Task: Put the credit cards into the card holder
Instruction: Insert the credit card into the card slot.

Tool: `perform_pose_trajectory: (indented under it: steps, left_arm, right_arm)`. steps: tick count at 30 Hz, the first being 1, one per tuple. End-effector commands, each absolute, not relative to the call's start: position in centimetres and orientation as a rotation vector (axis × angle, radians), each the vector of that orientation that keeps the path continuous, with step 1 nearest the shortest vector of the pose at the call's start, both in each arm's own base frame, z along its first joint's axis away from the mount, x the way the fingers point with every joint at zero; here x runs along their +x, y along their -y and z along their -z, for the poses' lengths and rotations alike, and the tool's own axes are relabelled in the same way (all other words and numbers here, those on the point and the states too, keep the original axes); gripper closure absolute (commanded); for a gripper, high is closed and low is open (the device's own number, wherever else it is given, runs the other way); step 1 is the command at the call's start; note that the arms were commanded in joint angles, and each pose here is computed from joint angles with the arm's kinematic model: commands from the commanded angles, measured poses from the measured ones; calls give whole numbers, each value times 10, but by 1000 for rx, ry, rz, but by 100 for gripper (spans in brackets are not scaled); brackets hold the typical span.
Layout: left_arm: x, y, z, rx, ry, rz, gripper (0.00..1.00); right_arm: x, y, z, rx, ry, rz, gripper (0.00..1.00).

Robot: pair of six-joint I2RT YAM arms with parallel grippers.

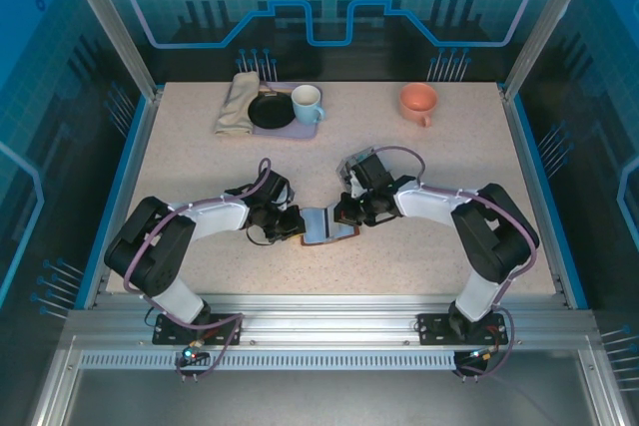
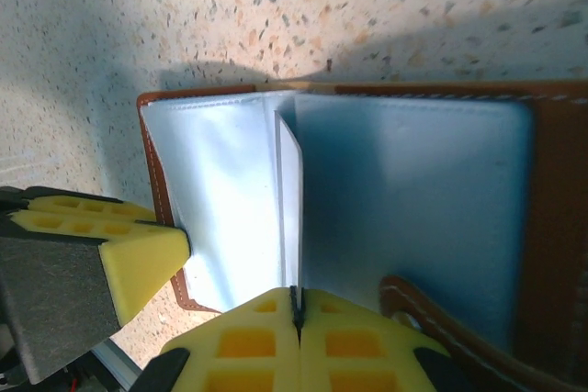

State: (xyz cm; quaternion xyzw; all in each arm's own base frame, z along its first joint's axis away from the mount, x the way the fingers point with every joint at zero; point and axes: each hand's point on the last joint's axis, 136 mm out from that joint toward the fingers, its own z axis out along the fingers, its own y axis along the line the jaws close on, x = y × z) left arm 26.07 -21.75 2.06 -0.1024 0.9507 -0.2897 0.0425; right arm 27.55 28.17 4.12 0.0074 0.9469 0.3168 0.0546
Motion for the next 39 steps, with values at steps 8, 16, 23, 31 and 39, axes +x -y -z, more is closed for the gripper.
perform_pose_trajectory:
  steps: [8,16,23,31,39]
  left_arm:
    - [258,210,-20,-334,-2928,812,81]
    - [258,209,-21,-340,-2922,807,68]
    - [260,210,-21,-340,-2922,802,88]
    - [259,206,-17,-382,-2939,760,90]
    - [258,211,-16,-370,-2944,802,82]
  right_arm:
    - [260,-285,-25,37,-2934,-971,100]
    - [261,-289,-22,67,-2925,-1025,100]
    - [259,-301,-23,33,-2927,-1064,100]
    - [255,-288,-32,26,-2922,-1070,100]
    - [257,-307,-23,28,-2923,-1121,100]
